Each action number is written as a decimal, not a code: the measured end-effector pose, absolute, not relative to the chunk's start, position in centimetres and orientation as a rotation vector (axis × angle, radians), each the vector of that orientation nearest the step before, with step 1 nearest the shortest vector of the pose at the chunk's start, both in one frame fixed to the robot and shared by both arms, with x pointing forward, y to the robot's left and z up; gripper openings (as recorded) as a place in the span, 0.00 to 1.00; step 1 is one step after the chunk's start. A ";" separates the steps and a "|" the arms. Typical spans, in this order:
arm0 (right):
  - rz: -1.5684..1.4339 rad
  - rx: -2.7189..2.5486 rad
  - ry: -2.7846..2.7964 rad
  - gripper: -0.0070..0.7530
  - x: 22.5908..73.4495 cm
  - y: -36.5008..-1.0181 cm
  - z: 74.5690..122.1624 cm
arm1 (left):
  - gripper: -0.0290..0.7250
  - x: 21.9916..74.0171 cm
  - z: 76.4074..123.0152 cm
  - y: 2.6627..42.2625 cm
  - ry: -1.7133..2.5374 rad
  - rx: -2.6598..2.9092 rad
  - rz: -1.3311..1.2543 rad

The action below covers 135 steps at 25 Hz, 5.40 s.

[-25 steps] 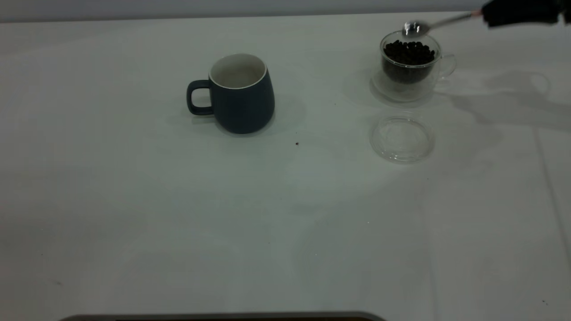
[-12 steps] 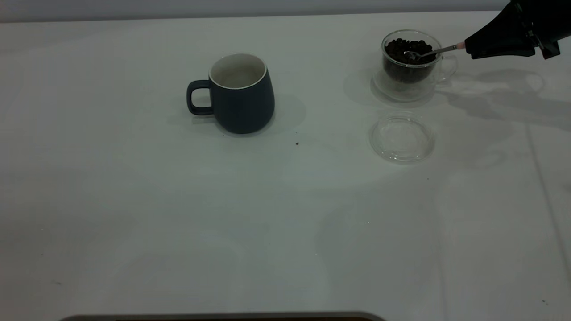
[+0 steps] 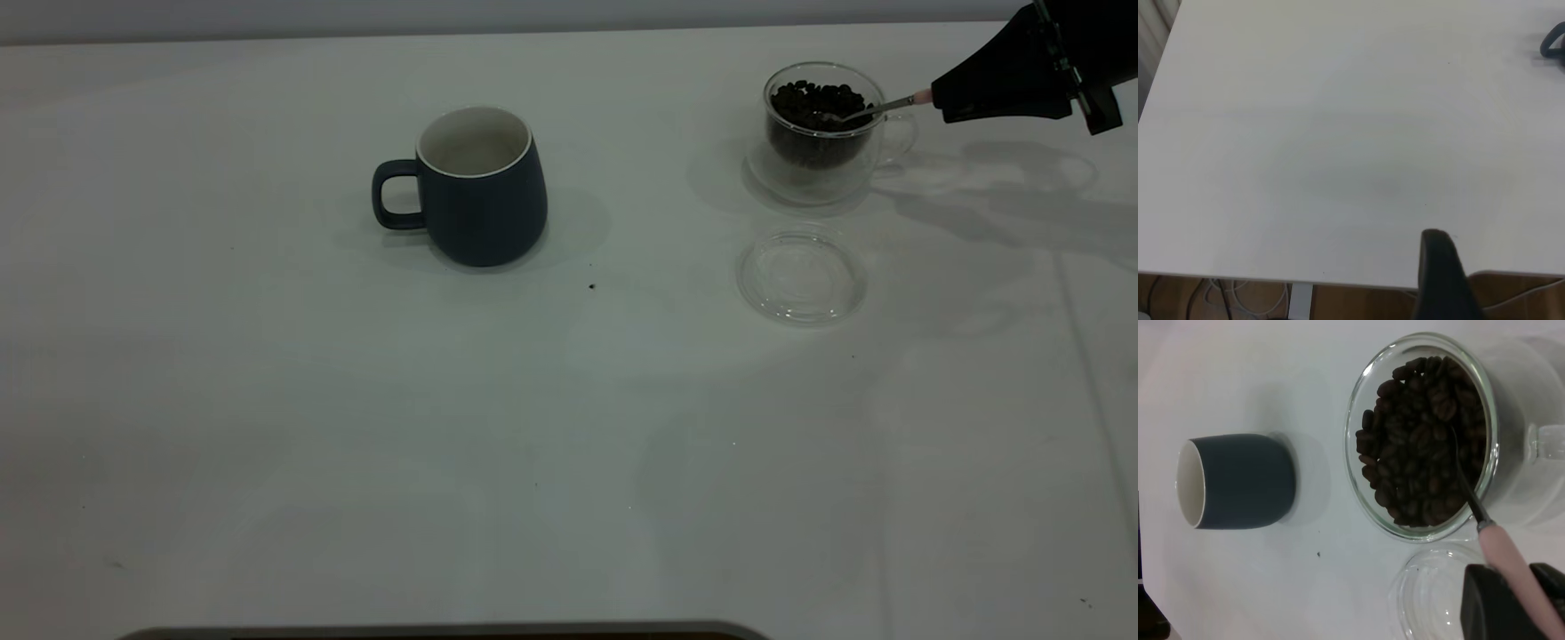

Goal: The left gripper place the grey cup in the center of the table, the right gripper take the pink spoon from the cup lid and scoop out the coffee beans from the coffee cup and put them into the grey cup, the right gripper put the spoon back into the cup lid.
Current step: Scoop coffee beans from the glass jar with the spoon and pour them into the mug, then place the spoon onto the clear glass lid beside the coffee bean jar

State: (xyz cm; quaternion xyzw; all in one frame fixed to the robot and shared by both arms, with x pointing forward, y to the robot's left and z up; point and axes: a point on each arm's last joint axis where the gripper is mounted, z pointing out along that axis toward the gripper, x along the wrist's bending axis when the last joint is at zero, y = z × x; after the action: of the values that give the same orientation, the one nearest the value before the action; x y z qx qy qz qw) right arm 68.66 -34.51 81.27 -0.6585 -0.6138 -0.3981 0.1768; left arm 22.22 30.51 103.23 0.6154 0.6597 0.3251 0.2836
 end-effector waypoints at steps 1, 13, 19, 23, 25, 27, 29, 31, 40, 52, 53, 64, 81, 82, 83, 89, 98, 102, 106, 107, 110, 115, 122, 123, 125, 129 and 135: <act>-1.125 -1.867 -1.731 0.14 68.7 -34.5 81.3 | 0.70 22.2 103.2 30.5 1.766 1.647 0.870; -1.130 -1.887 -1.646 0.14 68.3 -35.9 81.2 | 0.70 22.2 103.2 30.5 1.766 1.647 0.870; -1.167 -1.881 -1.590 0.14 68.1 -36.7 81.5 | 0.70 22.2 103.2 30.5 1.767 1.645 0.869; -1.196 -1.864 -1.549 0.14 67.9 -37.3 81.8 | 0.70 22.2 103.2 30.5 1.767 1.645 0.869; -1.198 -1.853 -1.543 0.14 67.8 -37.3 81.9 | 0.70 22.2 103.2 30.5 1.767 1.645 0.869; -1.210 -1.846 -1.532 0.14 67.8 -37.6 82.0 | 0.70 22.2 103.2 30.5 1.767 1.645 0.869; -1.220 -1.844 -1.522 0.14 67.8 -37.7 82.0 | 0.70 22.2 103.2 30.5 1.767 1.645 0.869; -1.239 -1.849 -1.503 0.14 67.8 -38.1 82.1 | 0.70 22.2 103.2 30.5 1.767 1.645 0.869; -1.281 -1.855 -1.463 0.14 68.0 -38.1 82.4 | 0.70 22.2 103.2 30.5 1.767 1.645 0.869; -1.364 -1.834 -1.486 0.14 68.8 -37.3 85.9 | 0.70 22.2 103.2 30.5 1.766 1.647 0.870; -1.363 -1.829 -1.484 0.14 68.9 -36.9 86.0 | 0.70 22.2 103.2 30.5 1.766 1.647 0.870; -1.288 -1.644 -1.580 0.14 69.5 -27.9 86.2 | 0.70 22.2 103.2 30.5 1.766 1.647 0.870; -1.191 -1.422 -1.590 0.14 67.7 -15.3 84.2 | 0.70 22.2 103.2 30.5 1.766 1.647 0.870; -1.183 -1.417 -1.597 0.14 67.5 -14.9 83.8 | 0.70 22.2 103.2 30.5 1.766 1.647 0.870; -1.178 -1.418 -1.609 0.14 67.4 -14.5 83.6 | 0.70 22.2 103.2 30.5 1.766 1.647 0.870; -1.222 -1.434 -1.744 0.14 67.6 -13.2 82.8 | 0.70 22.2 103.2 30.5 1.767 1.645 0.869; -1.373 -1.240 -2.131 0.14 67.9 -12.3 82.6 | 0.70 22.2 103.2 30.5 1.767 1.645 0.869; -1.408 -1.094 -2.349 0.14 68.0 -12.1 84.5 | 0.70 22.2 103.2 30.5 1.767 1.645 0.869; -1.366 -1.017 -2.491 0.14 67.8 -12.5 87.3 | 0.70 22.2 103.2 30.5 1.767 1.645 0.869; -1.356 -1.013 -2.498 0.14 67.7 -12.6 88.3 | 0.70 22.2 103.2 30.5 1.767 1.645 0.869; -1.304 -0.963 -2.511 0.14 67.1 -13.8 91.7 | 0.70 22.2 103.2 30.5 1.767 1.645 0.869; -1.245 -1.050 -2.478 0.14 66.3 -20.0 96.5 | 0.70 22.2 103.2 30.5 1.767 1.646 0.869; -1.093 -1.399 -2.260 0.14 62.1 -29.2 92.5 | 0.70 22.2 103.2 30.5 1.766 1.647 0.870; -1.064 -1.445 -2.225 0.14 61.4 -29.8 91.3 | 0.70 22.2 103.2 30.5 1.766 1.647 0.870; -1.015 -1.518 -2.166 0.14 60.7 -30.8 89.2 | 0.70 22.2 103.2 30.5 1.766 1.647 0.870; -0.986 -1.616 -2.047 0.14 60.5 -32.2 85.5 | 0.70 22.2 103.2 30.5 1.766 1.647 0.870; -1.004 -1.702 -1.954 0.14 61.0 -32.4 81.2 | 0.70 22.2 103.2 30.5 1.766 1.647 0.870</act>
State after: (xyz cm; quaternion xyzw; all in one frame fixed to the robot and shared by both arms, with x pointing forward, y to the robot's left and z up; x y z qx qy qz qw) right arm 60.96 -32.43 81.18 -0.6025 -0.6917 -0.3553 0.1801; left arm 22.21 30.51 103.23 0.6154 0.6598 0.3250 0.2835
